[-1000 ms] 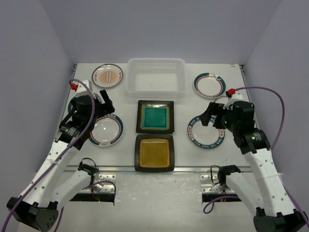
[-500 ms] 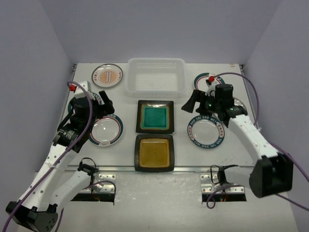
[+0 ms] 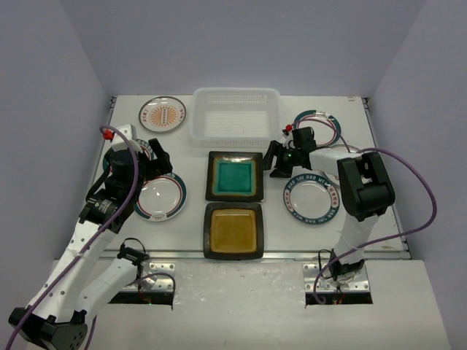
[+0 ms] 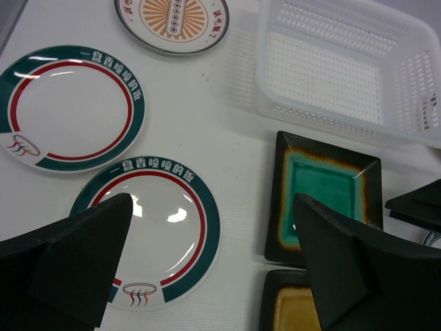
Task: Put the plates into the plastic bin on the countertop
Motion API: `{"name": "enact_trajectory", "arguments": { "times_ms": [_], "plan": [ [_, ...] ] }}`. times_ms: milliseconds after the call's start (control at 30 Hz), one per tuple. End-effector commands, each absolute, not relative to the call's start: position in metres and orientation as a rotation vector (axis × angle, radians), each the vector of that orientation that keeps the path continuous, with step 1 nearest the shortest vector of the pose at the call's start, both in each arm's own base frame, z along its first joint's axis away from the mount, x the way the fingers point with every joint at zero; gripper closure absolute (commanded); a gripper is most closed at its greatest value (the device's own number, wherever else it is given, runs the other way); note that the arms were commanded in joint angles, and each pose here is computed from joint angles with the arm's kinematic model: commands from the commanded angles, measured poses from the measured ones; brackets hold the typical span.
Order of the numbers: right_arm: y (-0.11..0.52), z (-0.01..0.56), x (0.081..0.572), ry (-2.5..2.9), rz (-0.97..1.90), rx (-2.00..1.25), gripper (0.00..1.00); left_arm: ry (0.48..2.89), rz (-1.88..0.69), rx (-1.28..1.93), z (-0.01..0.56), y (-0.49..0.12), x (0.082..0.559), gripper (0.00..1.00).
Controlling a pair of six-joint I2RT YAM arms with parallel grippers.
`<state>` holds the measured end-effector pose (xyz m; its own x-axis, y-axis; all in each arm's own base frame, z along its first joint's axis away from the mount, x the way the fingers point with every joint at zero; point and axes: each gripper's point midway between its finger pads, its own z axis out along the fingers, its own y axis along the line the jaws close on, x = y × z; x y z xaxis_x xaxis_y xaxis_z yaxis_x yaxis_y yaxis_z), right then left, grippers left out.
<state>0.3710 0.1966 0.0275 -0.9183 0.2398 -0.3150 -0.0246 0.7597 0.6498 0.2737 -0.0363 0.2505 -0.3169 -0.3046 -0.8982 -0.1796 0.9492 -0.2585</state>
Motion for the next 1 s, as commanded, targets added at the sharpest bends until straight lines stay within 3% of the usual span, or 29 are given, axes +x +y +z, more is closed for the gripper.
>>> {"name": "enact_trajectory", "arguments": {
  "times_ms": [0,133,767,867,933,967],
  "plan": [
    [0.22,0.03,0.383,2.5,1.07,0.119,0.37,1.854,-0.153,-0.358,0.263,-0.037,0.277,0.0],
    [0.227,0.016,0.374,2.527,1.102,0.118,0.48,1.847,-0.135,-0.368,0.264,-0.034,0.277,0.0],
    [0.233,-0.018,0.345,2.572,1.186,0.279,0.73,1.847,-0.174,-0.342,0.265,-0.041,0.277,0.0],
    [0.233,-0.017,0.346,2.555,1.185,0.293,0.8,1.847,-0.175,-0.341,0.265,-0.041,0.276,0.0],
    [0.233,-0.019,0.346,2.553,1.19,0.307,0.96,1.844,-0.177,-0.341,0.266,-0.041,0.276,0.0],
    [0.233,-0.019,0.346,2.549,1.19,0.313,0.98,1.842,-0.177,-0.342,0.267,-0.04,0.276,0.0]
  ]
}}
